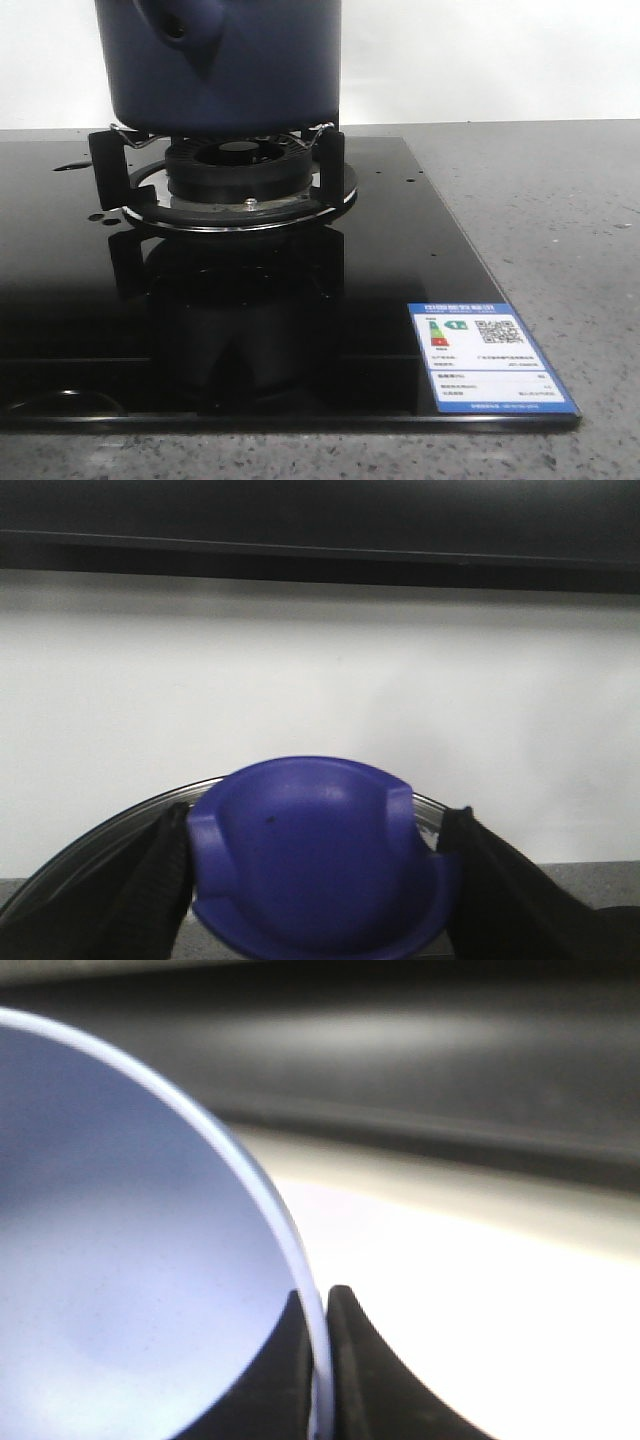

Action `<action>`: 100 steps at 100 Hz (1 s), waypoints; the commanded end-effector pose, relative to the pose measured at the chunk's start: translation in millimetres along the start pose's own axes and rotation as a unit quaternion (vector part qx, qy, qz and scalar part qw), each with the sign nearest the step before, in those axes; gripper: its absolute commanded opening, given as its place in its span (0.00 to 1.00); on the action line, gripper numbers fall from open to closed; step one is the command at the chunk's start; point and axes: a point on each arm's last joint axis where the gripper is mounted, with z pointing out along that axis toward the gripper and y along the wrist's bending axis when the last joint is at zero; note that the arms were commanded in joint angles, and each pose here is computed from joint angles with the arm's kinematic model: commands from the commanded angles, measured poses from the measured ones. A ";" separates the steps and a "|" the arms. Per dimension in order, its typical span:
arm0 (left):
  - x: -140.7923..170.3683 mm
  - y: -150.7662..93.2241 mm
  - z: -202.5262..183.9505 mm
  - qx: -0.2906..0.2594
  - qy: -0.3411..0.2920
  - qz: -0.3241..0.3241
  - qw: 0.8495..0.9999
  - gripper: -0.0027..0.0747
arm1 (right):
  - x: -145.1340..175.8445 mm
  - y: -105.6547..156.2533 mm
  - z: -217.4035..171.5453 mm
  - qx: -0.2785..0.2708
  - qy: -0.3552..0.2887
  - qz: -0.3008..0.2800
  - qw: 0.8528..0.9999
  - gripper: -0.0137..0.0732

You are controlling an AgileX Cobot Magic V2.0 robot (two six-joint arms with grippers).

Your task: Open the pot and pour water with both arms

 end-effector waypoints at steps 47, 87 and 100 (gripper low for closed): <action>-20.9 -61.7 -3.7 0.112 -0.088 -0.031 0.989 0.55 | -9.0 -109.8 -84.1 0.116 0.449 0.093 0.881 0.08; -11.8 -99.5 3.2 0.171 -0.091 -0.034 0.981 0.55 | 88.5 -130.4 -109.7 0.147 0.524 0.173 0.821 0.08; -11.5 -99.6 3.2 0.171 -0.089 -0.033 0.981 0.55 | 100.6 -129.1 -112.5 0.147 0.530 0.178 0.816 0.08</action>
